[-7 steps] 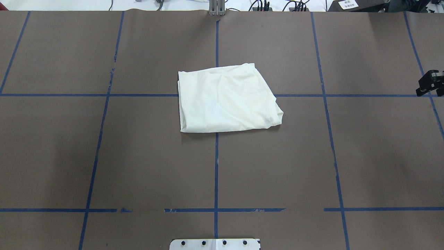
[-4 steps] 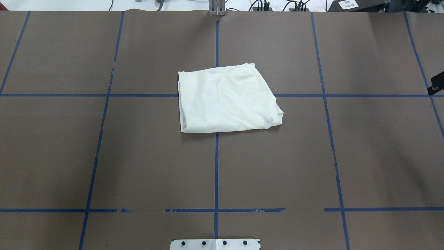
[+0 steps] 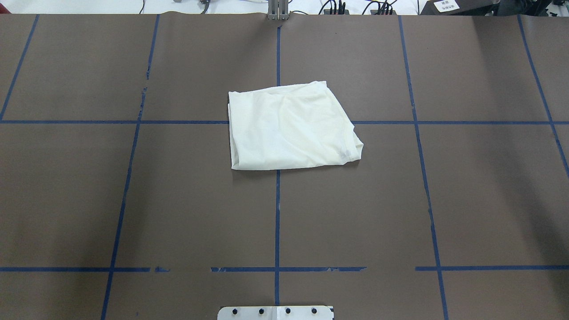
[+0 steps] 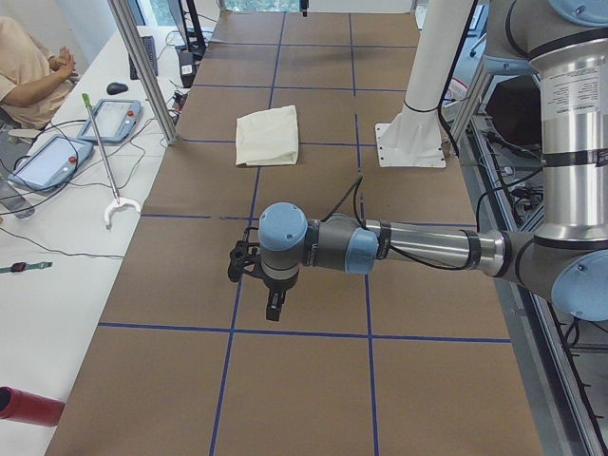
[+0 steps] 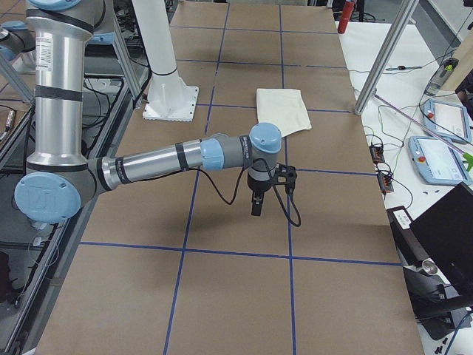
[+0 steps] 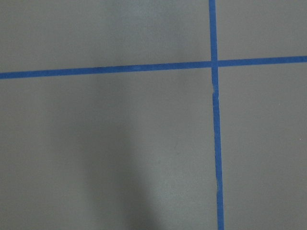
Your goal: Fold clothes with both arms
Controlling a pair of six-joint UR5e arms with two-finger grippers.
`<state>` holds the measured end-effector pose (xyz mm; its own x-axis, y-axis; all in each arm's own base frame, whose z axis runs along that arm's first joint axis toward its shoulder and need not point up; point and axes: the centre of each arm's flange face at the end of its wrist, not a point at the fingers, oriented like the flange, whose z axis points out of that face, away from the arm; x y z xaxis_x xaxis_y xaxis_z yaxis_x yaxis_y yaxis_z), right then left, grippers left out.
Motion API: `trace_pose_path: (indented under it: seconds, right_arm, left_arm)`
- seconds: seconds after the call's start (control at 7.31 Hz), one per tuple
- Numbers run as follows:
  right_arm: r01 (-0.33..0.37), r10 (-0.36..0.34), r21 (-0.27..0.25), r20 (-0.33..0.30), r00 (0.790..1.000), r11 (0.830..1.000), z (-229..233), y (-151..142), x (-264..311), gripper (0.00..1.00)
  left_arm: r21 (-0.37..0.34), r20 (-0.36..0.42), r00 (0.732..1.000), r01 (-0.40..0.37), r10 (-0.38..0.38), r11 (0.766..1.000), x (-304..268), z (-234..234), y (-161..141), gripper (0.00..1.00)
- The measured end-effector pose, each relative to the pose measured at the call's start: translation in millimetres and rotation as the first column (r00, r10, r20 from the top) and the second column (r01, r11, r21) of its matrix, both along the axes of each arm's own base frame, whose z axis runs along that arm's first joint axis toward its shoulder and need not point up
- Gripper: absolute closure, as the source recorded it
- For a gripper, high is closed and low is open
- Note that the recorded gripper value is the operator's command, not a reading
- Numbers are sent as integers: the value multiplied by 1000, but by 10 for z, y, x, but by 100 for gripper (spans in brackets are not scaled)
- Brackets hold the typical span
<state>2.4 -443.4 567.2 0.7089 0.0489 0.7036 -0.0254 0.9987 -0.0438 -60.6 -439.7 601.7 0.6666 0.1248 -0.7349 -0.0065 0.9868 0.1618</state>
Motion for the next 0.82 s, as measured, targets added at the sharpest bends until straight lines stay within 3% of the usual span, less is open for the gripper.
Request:
trace_pose_path:
  seconds: [0.27,0.82]
  right_arm:
    - [11,-11,22,7,1000,1000,52,61,78,0]
    - [17,-17,14,-7,1000,1000,141,68,76,0]
  left_arm:
    - [0,-4,1000,-1,1,1000,3,14,-22,0]
    - [42,-4,1000,-3,4,999,8,-102,-134,0]
